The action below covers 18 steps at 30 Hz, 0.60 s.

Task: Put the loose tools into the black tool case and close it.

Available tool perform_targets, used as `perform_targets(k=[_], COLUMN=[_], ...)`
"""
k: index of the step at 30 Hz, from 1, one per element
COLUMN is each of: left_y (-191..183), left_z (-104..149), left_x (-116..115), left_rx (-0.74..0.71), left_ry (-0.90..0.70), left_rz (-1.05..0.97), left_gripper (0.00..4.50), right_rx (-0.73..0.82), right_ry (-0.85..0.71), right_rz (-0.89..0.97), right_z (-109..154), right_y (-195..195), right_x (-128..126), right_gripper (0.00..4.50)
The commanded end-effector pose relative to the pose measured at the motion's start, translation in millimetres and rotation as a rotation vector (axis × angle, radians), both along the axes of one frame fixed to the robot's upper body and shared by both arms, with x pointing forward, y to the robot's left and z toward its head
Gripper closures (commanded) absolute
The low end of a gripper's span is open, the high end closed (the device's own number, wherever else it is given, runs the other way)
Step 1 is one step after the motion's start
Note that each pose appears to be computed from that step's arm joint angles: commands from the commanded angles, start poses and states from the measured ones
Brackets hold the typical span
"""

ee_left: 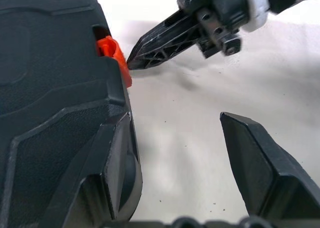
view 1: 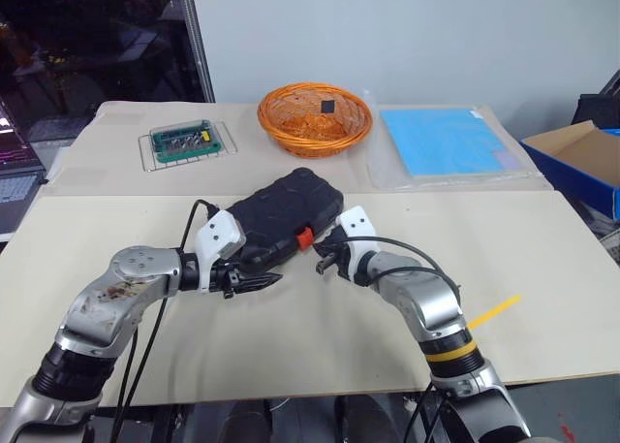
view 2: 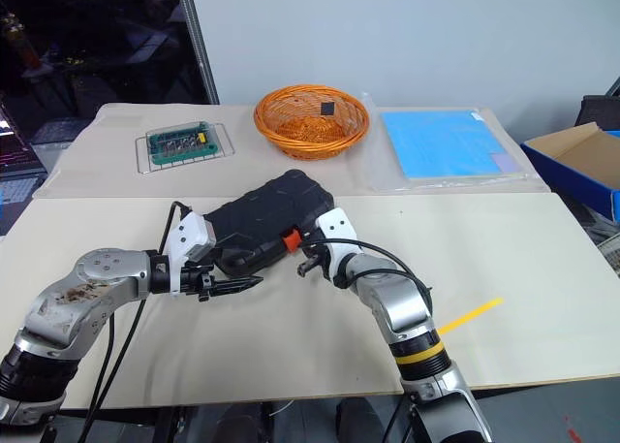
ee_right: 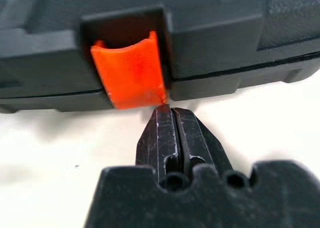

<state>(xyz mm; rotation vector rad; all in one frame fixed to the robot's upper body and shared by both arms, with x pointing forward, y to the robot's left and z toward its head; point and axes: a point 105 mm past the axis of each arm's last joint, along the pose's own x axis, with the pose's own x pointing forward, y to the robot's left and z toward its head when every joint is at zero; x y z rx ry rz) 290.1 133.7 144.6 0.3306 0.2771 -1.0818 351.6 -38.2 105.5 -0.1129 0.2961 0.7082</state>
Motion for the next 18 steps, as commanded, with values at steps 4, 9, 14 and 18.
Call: perform_targets(k=[4, 9, 14, 18], left_y=[6.9, 6.8, 7.0, 7.4], left_z=[-13.7, -16.8, -16.6, -16.8], left_x=[3.0, 2.5, 2.1, 0.0], left_rx=[0.011, 0.015, 0.013, 0.013], left_ry=[0.063, 0.065, 0.062, 0.062], left_rz=[0.062, 0.072, 0.078, 0.082], left_gripper=[1.42, 1.42, 1.42, 1.42], right_rx=[0.102, 0.142, 0.125, 0.071], right_ry=[-0.118, -0.167, -0.192, -0.142], right_rz=[0.148, 0.140, 0.103, 0.094], right_z=[38.6, 52.4, 52.9, 34.3], right_y=[-2.0, 0.8, 11.3, 14.4], right_x=[-31.3, -25.2, -5.2, 2.3], right_gripper=[4.46, 4.46, 4.46, 4.46])
